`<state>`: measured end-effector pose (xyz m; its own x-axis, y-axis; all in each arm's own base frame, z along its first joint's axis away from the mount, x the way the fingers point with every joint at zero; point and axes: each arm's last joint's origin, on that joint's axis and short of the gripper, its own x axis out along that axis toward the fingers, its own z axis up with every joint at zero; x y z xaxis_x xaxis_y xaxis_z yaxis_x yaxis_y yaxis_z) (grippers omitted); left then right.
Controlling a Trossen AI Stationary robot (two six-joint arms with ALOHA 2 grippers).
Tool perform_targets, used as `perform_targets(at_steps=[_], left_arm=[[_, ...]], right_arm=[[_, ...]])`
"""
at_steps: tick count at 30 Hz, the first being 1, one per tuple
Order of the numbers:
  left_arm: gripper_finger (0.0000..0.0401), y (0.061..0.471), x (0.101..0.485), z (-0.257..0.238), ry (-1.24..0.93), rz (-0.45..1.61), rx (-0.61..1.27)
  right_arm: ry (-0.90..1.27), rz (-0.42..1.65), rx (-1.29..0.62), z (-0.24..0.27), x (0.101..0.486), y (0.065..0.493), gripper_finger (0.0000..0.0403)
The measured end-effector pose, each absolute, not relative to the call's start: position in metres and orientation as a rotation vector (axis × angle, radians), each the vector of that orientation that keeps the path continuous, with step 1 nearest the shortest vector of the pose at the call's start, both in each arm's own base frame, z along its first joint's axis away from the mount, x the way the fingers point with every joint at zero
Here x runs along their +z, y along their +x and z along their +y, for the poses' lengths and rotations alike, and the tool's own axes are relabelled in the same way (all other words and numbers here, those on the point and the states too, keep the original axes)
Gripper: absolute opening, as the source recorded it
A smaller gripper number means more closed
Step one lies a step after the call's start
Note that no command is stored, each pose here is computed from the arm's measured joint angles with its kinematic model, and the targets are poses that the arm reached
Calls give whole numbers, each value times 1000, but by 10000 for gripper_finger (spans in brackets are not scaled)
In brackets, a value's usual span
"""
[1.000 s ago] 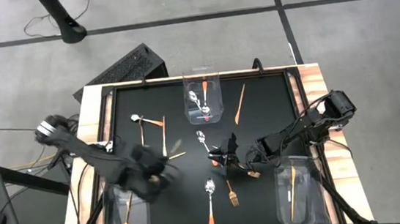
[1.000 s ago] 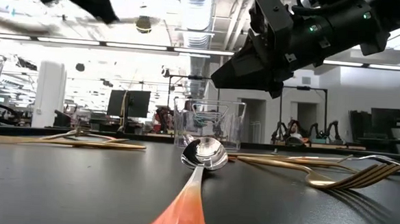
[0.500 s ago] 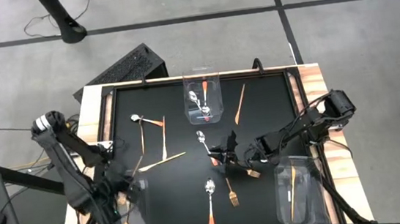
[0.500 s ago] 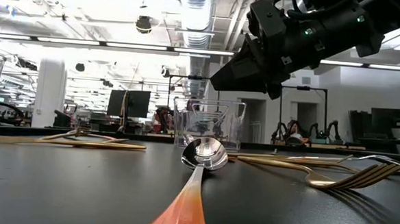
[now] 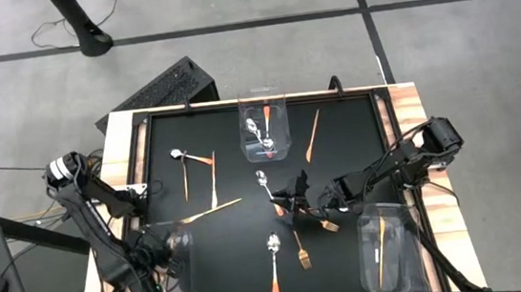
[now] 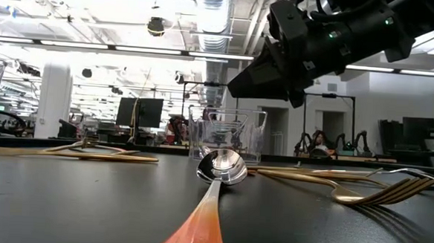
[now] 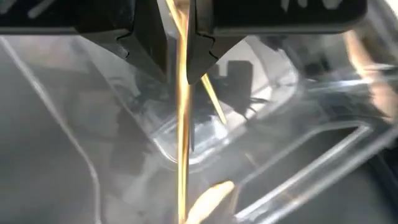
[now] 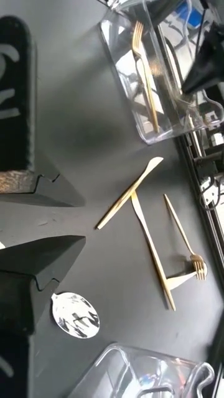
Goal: Sort silverware by color (type)
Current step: Put the gold fork into the bottom left transparent bin, then put the orange spoon into the top transparent bin
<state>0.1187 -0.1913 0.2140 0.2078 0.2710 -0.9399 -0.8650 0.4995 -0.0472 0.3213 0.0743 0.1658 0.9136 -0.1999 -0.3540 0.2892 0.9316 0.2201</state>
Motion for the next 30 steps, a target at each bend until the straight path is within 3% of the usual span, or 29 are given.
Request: perform_targets(at_steps=[12, 23, 30], left_arm=[[97, 119, 227, -177, -637, 1025, 854], [106, 139, 274, -97, -578, 968, 770], [106, 154, 282, -38, -457, 925, 898]], right_arm=[[283, 312, -253, 73, 168, 323, 106], [273, 315, -244, 75, 168, 322, 106], [244, 378, -272, 75, 162, 319, 106]])
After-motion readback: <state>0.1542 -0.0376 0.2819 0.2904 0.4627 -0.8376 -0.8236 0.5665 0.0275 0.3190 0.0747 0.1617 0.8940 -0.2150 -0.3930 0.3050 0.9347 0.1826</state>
